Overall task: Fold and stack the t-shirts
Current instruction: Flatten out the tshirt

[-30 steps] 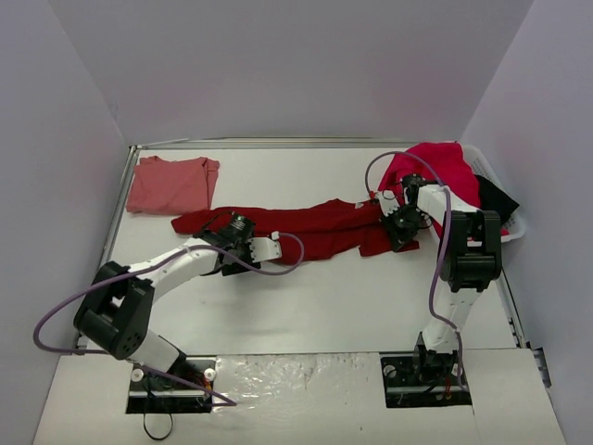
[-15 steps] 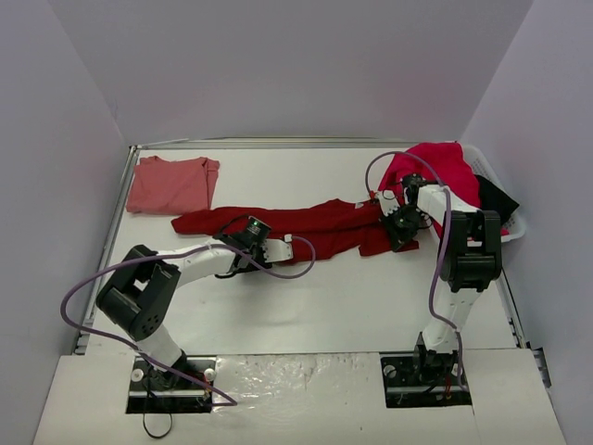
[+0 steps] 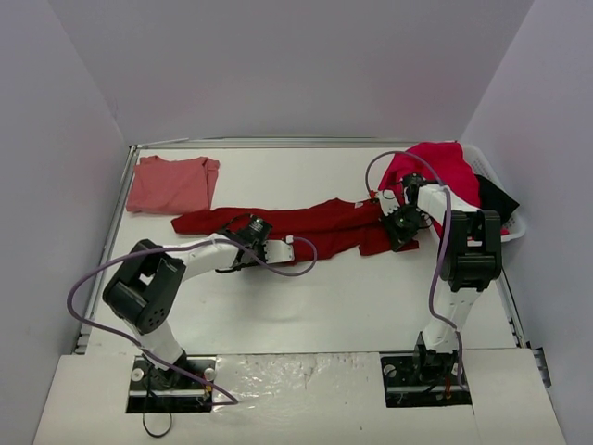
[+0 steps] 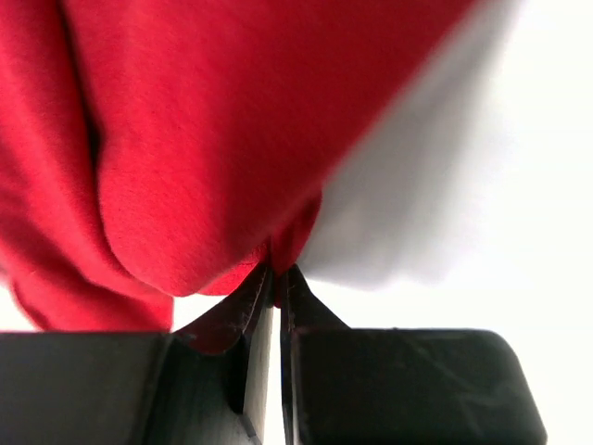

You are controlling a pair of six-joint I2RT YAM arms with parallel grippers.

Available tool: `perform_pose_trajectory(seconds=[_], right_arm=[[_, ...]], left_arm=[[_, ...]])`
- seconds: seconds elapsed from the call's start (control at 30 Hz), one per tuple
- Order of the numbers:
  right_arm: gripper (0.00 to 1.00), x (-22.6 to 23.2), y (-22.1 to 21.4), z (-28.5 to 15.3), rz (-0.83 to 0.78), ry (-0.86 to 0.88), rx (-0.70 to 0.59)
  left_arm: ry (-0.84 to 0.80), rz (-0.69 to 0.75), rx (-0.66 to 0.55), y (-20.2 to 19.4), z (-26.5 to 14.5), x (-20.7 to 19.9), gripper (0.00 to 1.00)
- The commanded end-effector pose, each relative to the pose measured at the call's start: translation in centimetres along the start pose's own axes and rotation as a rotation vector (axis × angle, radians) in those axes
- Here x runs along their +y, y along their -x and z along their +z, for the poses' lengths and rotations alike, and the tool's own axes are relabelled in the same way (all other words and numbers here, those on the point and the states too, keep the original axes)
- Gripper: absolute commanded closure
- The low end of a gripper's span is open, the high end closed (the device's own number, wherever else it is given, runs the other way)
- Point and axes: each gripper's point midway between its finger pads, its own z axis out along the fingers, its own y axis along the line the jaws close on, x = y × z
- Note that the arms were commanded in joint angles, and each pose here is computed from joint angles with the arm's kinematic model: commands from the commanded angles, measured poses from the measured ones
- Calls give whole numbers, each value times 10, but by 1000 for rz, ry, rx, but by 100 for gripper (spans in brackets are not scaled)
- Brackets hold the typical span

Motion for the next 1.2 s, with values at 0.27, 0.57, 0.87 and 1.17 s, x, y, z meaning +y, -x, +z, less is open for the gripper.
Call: perform_pose_trajectory(seconds=[0.27, 0.57, 0.87, 1.17], right_arm=[[100, 24, 30, -85, -44, -52, -172], [100, 21, 46, -167, -61, -218, -321], [100, 6, 27, -162, -23, -229, -296], [100, 5, 23, -135, -3, -161, -267]], left_arm=[[4, -255, -294, 16, -170, 54, 98], [164, -355, -291, -25, -216, 91, 98], [114, -382, -235, -39, -188, 69, 95], [2, -369, -209, -42, -170, 43, 98]])
